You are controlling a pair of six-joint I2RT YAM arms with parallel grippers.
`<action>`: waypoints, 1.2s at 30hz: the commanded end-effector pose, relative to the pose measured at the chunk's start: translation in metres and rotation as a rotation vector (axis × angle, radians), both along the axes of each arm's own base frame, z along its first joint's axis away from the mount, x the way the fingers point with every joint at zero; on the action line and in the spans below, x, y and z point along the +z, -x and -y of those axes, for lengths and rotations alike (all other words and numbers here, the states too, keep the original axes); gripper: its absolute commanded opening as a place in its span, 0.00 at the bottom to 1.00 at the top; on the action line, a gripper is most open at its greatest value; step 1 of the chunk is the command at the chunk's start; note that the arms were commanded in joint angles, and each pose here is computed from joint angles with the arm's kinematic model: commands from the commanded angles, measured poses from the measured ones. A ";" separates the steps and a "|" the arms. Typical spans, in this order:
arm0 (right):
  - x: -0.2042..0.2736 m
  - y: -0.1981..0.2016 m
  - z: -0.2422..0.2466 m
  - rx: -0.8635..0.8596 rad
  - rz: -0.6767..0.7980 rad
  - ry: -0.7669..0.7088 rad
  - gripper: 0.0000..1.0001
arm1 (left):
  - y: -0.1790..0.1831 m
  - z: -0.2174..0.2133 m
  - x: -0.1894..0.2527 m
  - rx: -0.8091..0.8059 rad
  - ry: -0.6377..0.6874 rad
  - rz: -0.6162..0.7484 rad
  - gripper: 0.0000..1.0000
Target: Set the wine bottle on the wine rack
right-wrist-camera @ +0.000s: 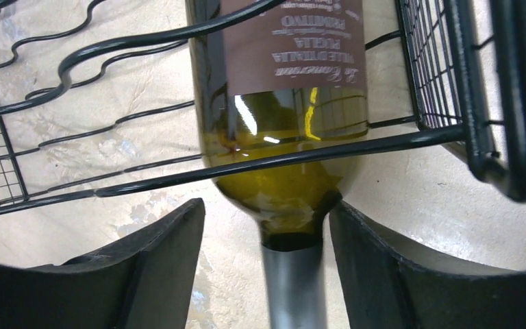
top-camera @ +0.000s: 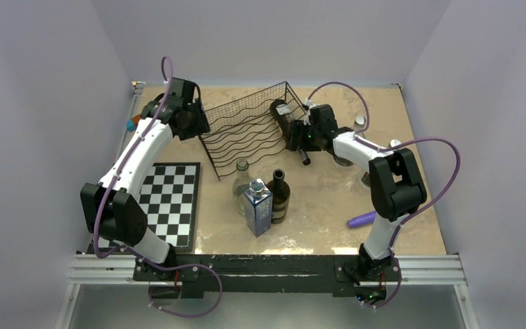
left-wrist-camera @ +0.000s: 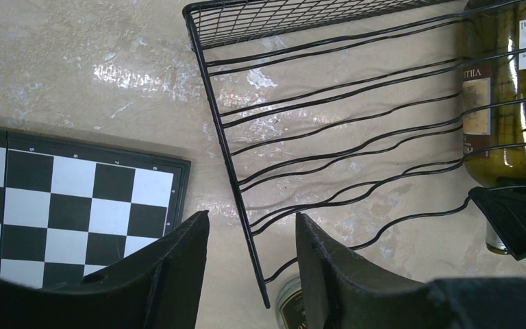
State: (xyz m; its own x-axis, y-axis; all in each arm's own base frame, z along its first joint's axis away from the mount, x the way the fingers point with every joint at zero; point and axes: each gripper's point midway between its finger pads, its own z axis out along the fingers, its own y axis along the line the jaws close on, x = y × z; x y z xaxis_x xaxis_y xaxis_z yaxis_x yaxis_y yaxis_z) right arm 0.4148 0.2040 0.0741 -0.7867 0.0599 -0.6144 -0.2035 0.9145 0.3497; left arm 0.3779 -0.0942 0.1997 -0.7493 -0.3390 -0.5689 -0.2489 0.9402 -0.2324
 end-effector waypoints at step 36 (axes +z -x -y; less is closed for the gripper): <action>0.272 0.165 -0.035 0.594 0.408 -0.284 0.78 | -0.039 0.076 0.248 -0.491 0.220 0.717 0.98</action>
